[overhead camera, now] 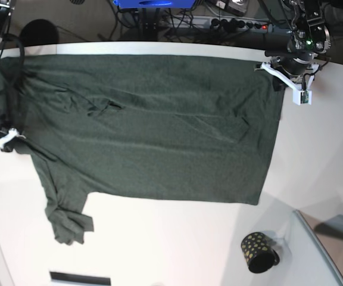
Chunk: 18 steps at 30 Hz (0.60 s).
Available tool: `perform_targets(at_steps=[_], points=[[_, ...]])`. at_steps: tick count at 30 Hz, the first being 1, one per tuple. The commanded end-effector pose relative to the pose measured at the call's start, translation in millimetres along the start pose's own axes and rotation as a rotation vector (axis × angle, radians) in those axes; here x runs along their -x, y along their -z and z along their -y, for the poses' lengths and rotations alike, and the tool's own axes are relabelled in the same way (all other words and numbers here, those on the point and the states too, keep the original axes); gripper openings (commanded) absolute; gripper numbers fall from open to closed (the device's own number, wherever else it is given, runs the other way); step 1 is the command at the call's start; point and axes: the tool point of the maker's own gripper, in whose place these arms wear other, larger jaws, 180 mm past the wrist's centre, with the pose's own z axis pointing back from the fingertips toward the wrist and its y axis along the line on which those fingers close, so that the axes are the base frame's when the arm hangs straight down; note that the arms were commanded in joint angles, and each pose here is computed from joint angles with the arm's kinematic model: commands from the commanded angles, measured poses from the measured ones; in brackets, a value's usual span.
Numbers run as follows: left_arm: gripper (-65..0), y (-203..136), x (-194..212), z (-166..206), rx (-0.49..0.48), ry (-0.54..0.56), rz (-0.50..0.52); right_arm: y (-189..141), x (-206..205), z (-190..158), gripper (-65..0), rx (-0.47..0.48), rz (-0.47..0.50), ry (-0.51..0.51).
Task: Layout the t-shirt on the table in an organized manner, then fold the t-shirt properly
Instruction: 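Grasp the shirt corners with both grippers and pull them apart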
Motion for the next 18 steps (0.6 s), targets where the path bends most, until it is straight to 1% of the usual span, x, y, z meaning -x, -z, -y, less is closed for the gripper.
perform_targets(at_steps=[1, 4, 6, 7, 8, 10, 13, 16, 18], points=[[-65.0, -4, -12, -6, -0.008, 0.006, 0.042, 1, -27, -1, -63.6, -0.008, 0.053, -0.027], [-65.0, -10, -19, -21, -0.044, -0.013, 0.069, 16, -57, -6, -62.7, -0.028, 0.073, -0.046], [-65.0, -15, -24, -32, -0.072, -0.021, 0.082, 34, -74, -10, -62.3, -0.046, 0.104, -0.02], [-65.0, -18, -26, -37, -0.086, -0.025, 0.09, 45, -78, -11, -60.5, -0.052, 0.11, 0.003], [-65.0, -20, -29, -41, -0.098, -0.028, 0.1, 56, -81, -12, -57.3, -0.059, 0.114, 0.023], [-65.0, -24, -33, -48, -0.115, -0.033, 0.111, 74, -84, -11, -48.0, -0.058, 0.109, 0.039], [-65.0, -30, -26, -59, -0.142, -0.042, 0.103, 93, -78, -20, -36.6, -0.066, 0.072, 0.009], [-65.0, -30, -25, -60, -0.144, -0.041, 0.101, 101, -68, -22, -30.3, -0.057, 0.045, -0.016], [-65.0, -31, -24, -62, -0.149, -0.045, 0.101, 104, -65, -25, -29.3, -0.062, 0.053, -0.033]])
